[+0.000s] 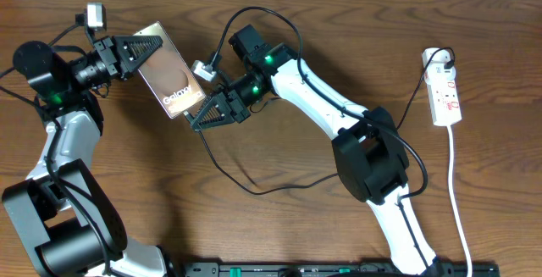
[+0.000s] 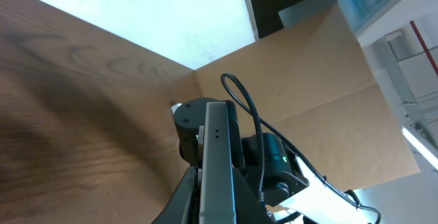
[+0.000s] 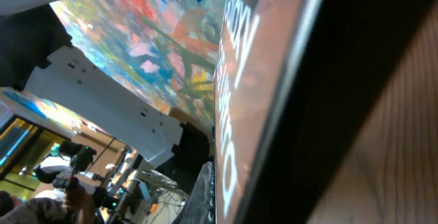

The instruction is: Plug charger to phone and switch on socket

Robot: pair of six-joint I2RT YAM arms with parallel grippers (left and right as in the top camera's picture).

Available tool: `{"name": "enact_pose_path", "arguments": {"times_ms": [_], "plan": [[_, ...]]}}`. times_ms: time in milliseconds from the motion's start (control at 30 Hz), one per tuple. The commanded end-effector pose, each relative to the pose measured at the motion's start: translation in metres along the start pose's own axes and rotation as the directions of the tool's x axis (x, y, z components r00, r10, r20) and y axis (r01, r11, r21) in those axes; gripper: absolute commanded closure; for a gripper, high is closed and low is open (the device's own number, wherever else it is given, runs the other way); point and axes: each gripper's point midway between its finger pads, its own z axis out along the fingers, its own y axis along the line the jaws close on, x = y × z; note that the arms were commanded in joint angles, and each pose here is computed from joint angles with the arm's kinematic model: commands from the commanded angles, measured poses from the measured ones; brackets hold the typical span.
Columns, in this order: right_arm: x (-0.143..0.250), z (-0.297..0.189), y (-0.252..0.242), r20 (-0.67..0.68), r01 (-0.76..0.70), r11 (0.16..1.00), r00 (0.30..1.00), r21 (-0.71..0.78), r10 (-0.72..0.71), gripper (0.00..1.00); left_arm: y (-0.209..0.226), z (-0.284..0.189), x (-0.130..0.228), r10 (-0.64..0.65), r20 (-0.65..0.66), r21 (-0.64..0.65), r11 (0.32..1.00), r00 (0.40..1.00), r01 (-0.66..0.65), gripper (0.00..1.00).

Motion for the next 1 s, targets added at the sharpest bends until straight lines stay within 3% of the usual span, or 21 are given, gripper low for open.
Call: {"name": "enact_pose_path", "arguments": {"times_ms": [0, 967], "plan": [[-0.0039, -0.0072, 0.0052, 0.020, -0.009, 1.000, 1.000, -0.018, 0.009, 0.99, 0.0015, -0.0022, -0.0024, -0.004, 0.014, -0.005, 1.000, 1.000, 0.005, 0.93], [-0.0039, -0.0106, 0.0018, 0.021, -0.009, 1.000, 1.000, 0.001, 0.009, 0.99, -0.0002, -0.0026, 0.0023, -0.015, -0.013, 0.004, 1.000, 1.000, 0.015, 0.93]]}}
